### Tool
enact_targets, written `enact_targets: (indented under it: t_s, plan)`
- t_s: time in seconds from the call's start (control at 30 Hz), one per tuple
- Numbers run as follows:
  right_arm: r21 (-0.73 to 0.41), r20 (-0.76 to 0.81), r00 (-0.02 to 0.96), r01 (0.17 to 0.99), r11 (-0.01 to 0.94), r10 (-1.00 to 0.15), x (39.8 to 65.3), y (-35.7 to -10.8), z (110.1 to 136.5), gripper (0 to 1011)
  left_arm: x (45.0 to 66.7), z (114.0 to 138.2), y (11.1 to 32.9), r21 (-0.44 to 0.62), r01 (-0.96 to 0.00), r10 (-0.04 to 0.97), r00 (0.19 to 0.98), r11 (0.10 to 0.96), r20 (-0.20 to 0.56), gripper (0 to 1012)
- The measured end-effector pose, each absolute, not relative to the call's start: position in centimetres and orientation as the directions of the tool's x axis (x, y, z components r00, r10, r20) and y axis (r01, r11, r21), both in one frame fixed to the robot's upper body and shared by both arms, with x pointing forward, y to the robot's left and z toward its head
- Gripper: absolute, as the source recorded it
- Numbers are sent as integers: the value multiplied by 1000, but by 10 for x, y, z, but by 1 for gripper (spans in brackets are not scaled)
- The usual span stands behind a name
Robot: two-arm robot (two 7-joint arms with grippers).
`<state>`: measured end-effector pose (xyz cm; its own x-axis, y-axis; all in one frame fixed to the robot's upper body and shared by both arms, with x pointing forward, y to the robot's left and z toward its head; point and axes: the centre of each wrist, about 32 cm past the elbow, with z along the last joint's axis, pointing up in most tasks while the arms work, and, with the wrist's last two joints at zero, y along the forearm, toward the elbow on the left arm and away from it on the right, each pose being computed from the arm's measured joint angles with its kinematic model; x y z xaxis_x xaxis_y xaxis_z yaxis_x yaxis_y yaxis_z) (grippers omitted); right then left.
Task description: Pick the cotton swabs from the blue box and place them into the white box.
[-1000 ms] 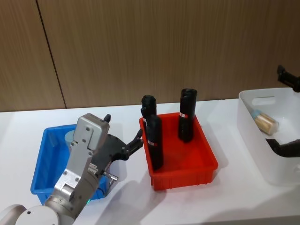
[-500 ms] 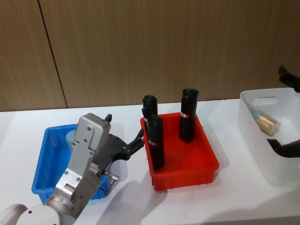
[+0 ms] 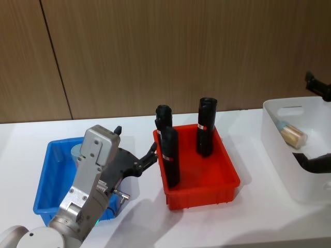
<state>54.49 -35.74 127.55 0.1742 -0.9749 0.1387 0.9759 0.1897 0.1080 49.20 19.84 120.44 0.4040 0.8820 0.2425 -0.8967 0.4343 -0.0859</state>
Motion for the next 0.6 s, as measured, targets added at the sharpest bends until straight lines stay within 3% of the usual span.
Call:
enact_targets:
  t_s: [0.6]
  plan:
    - [108,139,174,976,190,-975,545,-357,1275,1002,492,1204,198,-86,-897,882,404,434,242,1004]
